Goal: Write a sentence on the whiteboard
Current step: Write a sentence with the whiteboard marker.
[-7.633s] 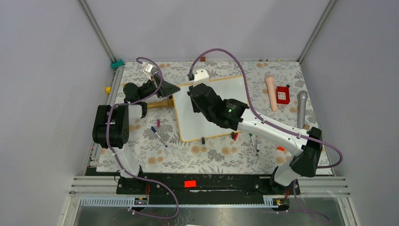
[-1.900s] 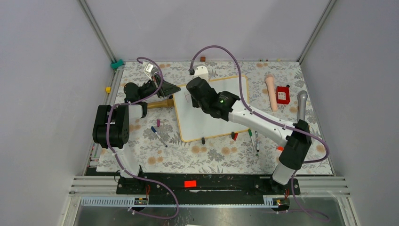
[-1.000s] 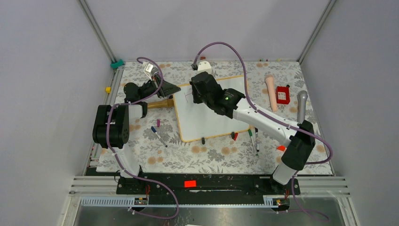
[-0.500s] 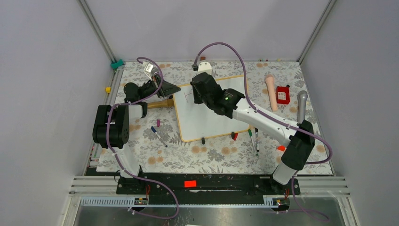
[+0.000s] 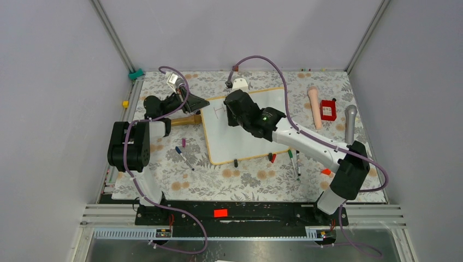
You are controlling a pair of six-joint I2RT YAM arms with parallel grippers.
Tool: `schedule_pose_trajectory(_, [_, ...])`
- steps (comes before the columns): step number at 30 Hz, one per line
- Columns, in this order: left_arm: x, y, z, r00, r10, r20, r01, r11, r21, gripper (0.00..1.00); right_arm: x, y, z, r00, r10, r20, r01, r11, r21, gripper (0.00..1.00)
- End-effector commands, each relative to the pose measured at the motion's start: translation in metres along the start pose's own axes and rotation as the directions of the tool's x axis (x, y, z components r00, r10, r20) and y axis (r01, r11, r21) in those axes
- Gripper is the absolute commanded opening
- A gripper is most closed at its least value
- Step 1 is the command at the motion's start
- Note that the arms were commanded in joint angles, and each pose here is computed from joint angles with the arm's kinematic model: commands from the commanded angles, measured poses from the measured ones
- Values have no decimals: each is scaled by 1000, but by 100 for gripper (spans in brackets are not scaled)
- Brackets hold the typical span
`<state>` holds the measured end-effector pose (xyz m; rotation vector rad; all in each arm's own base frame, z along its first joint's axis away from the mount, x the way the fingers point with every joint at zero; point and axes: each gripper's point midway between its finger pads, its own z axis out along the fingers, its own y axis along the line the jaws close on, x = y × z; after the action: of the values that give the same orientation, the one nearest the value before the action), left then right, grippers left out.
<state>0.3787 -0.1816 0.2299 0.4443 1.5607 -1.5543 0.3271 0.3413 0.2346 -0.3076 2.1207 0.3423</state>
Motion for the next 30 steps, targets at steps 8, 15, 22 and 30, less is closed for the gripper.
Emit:
schedule_pose_trajectory(8, [-7, -27, 5, 989, 148, -22, -146, 986, 79, 0, 27, -12, -6, 997, 25, -74, -24, 1000, 11, 0])
schedule_pose_trajectory(15, [-7, -27, 4, 989, 149, -21, -147, 986, 79, 0, -5, 10, -30, 1000, -22, 8, 23, 989, -149, 0])
schedule_pose_trajectory(22, [-9, -27, 5, 988, 152, -18, -150, 986, 77, 0, -19, 0, -40, 994, -90, 68, 98, 987, -124, 0])
schedule_pose_trajectory(30, [-10, -27, 5, 988, 153, -17, -151, 985, 79, 0, -28, -10, -44, 974, -217, 61, 214, 976, 44, 0])
